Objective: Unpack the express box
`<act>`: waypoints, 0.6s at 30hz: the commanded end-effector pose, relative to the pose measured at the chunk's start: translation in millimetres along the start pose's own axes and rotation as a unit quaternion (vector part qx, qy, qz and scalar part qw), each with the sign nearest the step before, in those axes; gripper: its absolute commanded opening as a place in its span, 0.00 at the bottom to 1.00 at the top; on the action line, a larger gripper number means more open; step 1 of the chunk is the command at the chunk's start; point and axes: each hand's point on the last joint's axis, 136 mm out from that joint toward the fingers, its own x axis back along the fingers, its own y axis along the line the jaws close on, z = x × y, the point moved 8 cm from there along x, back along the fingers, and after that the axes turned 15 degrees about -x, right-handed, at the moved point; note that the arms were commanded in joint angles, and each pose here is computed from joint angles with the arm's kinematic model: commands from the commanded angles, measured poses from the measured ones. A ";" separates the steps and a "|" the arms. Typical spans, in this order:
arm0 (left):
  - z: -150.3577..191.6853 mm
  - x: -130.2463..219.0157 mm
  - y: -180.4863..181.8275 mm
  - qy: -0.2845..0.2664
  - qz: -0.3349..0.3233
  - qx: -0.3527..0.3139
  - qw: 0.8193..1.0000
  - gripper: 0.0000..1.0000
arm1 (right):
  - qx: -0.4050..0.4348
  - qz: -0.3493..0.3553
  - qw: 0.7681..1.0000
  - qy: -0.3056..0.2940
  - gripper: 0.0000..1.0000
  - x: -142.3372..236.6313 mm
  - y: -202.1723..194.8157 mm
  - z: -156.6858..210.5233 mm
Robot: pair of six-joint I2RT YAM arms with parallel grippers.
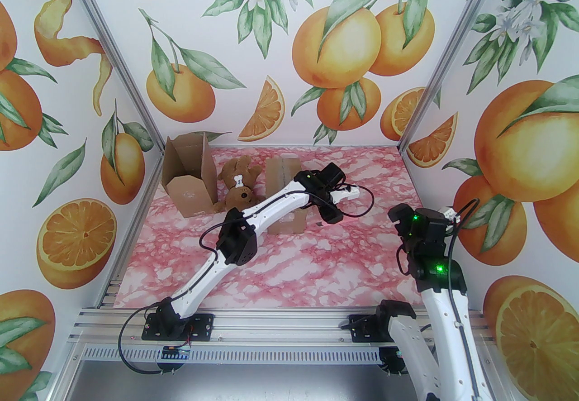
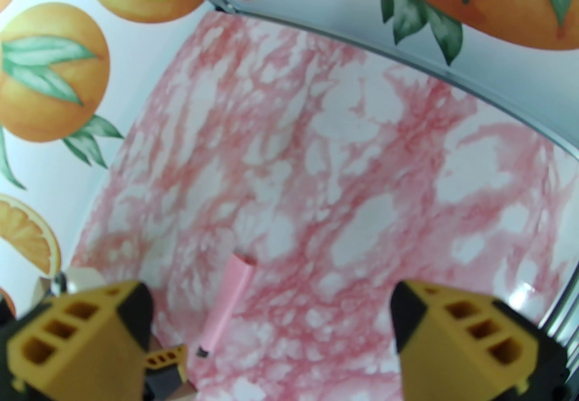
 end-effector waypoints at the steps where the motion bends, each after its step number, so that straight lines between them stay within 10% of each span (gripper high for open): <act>1: -15.3 -4.6 -6.6 -0.013 -0.016 -0.030 0.999 0.67 | 0.007 0.016 1.000 0.002 0.92 1.4 -8.2 1.5; 18: 14.5 -85.5 -13.1 0.038 -0.036 -0.011 0.999 0.77 | 0.005 -0.022 1.000 0.009 0.90 16.1 -3.9 0.5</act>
